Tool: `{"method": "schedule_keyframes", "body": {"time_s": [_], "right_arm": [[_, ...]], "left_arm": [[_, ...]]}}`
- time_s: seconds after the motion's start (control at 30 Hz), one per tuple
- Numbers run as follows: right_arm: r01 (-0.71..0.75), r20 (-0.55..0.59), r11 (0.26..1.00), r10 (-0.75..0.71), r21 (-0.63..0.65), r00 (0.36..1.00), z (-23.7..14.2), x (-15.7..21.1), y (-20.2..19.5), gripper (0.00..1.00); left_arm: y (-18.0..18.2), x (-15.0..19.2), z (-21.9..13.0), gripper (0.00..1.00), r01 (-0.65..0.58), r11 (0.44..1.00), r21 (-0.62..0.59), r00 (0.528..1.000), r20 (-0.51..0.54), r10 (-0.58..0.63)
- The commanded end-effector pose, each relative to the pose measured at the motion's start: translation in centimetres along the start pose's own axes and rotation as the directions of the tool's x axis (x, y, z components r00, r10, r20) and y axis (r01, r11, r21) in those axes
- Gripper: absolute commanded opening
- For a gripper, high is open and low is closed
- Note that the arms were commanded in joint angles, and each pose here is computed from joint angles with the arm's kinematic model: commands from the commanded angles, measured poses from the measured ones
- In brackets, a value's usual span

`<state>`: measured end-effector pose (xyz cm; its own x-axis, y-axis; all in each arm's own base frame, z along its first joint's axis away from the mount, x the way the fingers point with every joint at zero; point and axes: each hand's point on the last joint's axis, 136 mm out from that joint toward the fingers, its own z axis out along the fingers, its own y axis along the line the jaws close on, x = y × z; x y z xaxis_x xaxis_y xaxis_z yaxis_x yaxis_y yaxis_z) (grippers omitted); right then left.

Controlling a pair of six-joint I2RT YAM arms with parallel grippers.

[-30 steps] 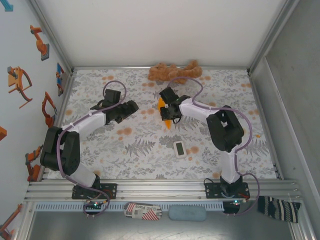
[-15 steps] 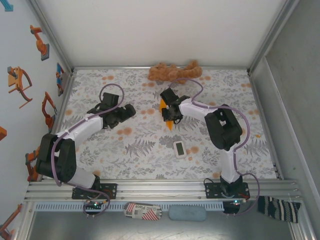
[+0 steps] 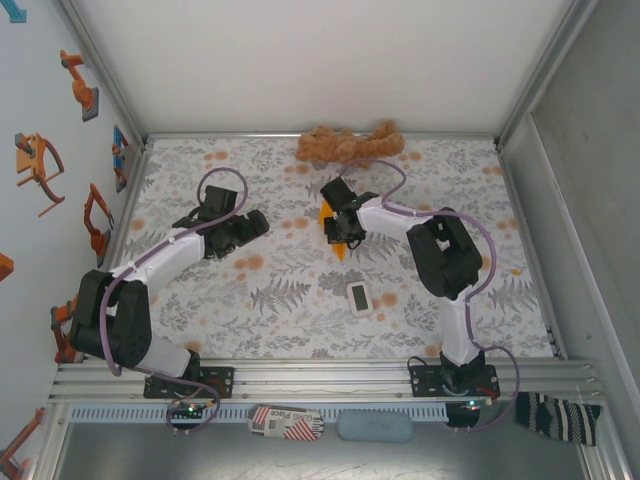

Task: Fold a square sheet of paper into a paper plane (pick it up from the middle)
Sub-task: Move the paper plane to the top-center of the table.

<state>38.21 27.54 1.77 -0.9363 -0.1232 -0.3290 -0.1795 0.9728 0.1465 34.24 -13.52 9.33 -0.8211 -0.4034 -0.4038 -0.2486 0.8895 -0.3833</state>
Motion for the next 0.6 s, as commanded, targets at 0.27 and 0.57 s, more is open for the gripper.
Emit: {"method": "schedule_keyframes", "body": {"time_s": [0.27,0.57], "right_arm": [[-0.028,-0.043,0.997,0.031,0.065,0.999,1.9,0.8,-1.7,0.17],[-0.02,0.08,0.998,0.015,0.062,0.997,-1.9,-3.4,-1.4,0.09]], "left_arm": [[1.3,-0.2,-1.7,0.96,-0.036,0.998,-0.042,0.999,0.031,0.038],[1.8,-0.3,-2.1,0.96,-0.035,0.998,-0.055,0.999,0.037,0.038]]}}
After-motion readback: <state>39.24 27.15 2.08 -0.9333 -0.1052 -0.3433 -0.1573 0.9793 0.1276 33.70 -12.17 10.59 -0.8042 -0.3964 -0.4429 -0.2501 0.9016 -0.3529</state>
